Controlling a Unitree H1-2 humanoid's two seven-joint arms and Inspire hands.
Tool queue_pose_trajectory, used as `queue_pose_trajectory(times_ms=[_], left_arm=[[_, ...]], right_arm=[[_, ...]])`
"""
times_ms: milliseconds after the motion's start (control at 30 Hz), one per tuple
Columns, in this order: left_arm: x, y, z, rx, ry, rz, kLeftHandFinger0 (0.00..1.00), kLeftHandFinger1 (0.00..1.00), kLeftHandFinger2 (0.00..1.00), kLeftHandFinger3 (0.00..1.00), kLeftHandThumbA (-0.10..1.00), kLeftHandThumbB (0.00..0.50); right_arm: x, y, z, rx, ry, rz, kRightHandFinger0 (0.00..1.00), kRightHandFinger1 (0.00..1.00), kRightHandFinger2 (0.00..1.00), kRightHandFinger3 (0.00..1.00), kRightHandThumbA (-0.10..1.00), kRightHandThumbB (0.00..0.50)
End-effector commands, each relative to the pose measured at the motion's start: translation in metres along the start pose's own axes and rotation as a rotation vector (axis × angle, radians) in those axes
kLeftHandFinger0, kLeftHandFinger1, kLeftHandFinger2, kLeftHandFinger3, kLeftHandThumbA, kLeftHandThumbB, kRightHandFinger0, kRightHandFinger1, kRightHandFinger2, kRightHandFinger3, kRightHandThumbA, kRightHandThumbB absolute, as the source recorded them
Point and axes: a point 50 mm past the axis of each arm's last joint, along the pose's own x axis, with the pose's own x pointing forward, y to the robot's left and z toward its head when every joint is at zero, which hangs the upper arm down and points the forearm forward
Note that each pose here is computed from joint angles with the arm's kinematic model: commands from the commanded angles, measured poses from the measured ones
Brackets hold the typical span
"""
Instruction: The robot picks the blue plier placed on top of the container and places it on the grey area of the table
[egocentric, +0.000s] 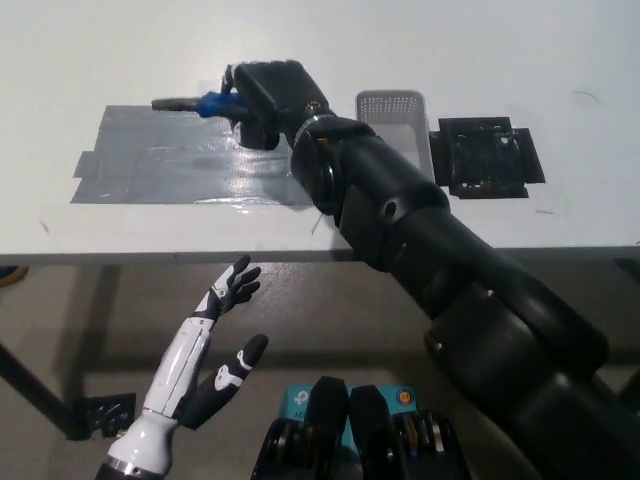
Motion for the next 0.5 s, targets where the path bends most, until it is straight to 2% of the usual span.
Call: queue_pose_trajectory(times_ms=[0, 100, 267, 367, 467], left_arm=[[0.006, -0.001, 0.008, 0.020, -0.061, -0.008, 0.87, 0.87, 0.90, 1.00, 0.88, 0.035], [0.007, -0.001, 0.009, 0.011, -0.067, -0.016, 0.86, 0.87, 0.91, 1.00, 0.87, 0.035], [0.009, -0.001, 0.010, 0.008, -0.065, -0.017, 0.85, 0.86, 0.91, 1.00, 0.87, 0.050], [0.009, -0.001, 0.011, 0.008, -0.062, -0.016, 0.84, 0.86, 0.91, 1.00, 0.88, 0.062], [0.009, -0.001, 0.009, 0.006, -0.063, -0.018, 0.85, 0.86, 0.91, 1.00, 0.89, 0.064]], right_arm=[[0.003, -0.019, -0.003, 0.059, 0.064, 0.115, 1.00, 1.00, 1.00, 1.00, 0.57, 0.496], [0.001, -0.014, -0.013, 0.060, 0.086, 0.141, 1.00, 1.00, 1.00, 1.00, 0.67, 0.500], [0.000, -0.014, -0.022, 0.072, 0.115, 0.171, 1.00, 1.00, 1.00, 1.00, 0.75, 0.496], [0.000, -0.019, -0.024, 0.085, 0.113, 0.159, 1.00, 1.00, 1.00, 1.00, 0.81, 0.495], [0.001, -0.032, -0.024, 0.104, 0.097, 0.125, 1.00, 1.00, 1.00, 1.00, 0.91, 0.500]])
